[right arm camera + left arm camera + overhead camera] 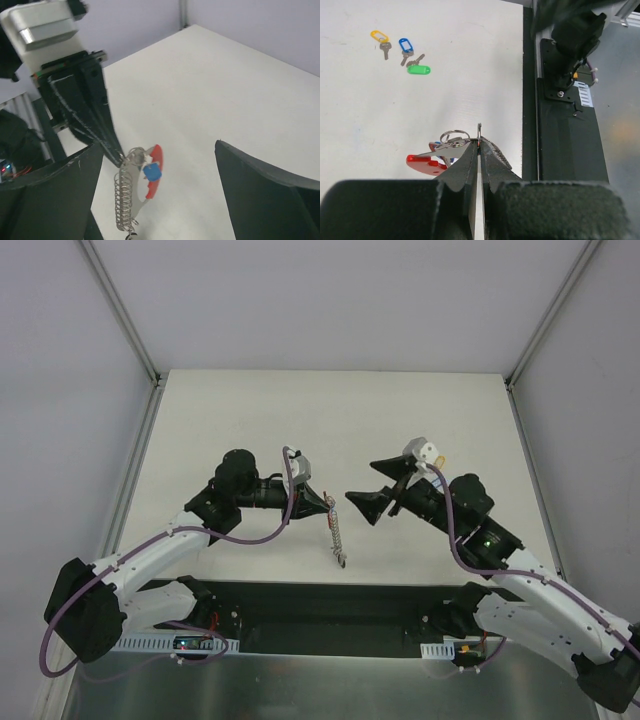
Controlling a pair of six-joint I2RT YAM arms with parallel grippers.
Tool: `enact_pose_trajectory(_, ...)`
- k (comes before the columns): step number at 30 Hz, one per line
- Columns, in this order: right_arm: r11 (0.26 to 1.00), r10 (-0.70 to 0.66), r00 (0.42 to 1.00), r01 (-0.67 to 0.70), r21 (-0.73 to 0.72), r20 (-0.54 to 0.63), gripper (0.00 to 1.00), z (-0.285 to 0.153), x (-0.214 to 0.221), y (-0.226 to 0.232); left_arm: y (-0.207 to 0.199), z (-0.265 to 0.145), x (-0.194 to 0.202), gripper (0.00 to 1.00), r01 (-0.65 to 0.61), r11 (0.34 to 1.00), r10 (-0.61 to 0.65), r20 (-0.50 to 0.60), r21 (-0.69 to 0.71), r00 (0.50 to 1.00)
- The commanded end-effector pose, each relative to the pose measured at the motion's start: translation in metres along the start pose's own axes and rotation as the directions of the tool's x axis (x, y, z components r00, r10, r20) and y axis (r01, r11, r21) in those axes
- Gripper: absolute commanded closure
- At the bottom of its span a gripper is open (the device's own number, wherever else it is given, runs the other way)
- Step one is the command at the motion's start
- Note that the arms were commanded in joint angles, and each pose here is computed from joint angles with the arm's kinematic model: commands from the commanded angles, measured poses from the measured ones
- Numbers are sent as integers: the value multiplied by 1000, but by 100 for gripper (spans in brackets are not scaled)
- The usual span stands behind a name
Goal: Put the keys on the keyring
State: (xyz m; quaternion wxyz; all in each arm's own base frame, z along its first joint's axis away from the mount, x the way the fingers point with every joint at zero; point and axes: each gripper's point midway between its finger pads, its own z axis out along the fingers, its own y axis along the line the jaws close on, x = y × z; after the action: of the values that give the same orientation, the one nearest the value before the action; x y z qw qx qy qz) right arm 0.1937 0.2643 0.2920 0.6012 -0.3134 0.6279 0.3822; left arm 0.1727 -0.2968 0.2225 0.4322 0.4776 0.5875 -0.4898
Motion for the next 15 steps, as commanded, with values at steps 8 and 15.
enact_pose_trajectory(8, 731, 350, 911, -122, 671, -216, 4, -78, 60, -118, 26, -10, -17, 100, -62, 980, 81, 95, -189, 992)
enact_pose_trajectory(15, 527, 593, 783, -198, 827, -190, 9, -108, 129, -165, 40, -31, -33, 100, -83, 935, 136, 133, -344, 982)
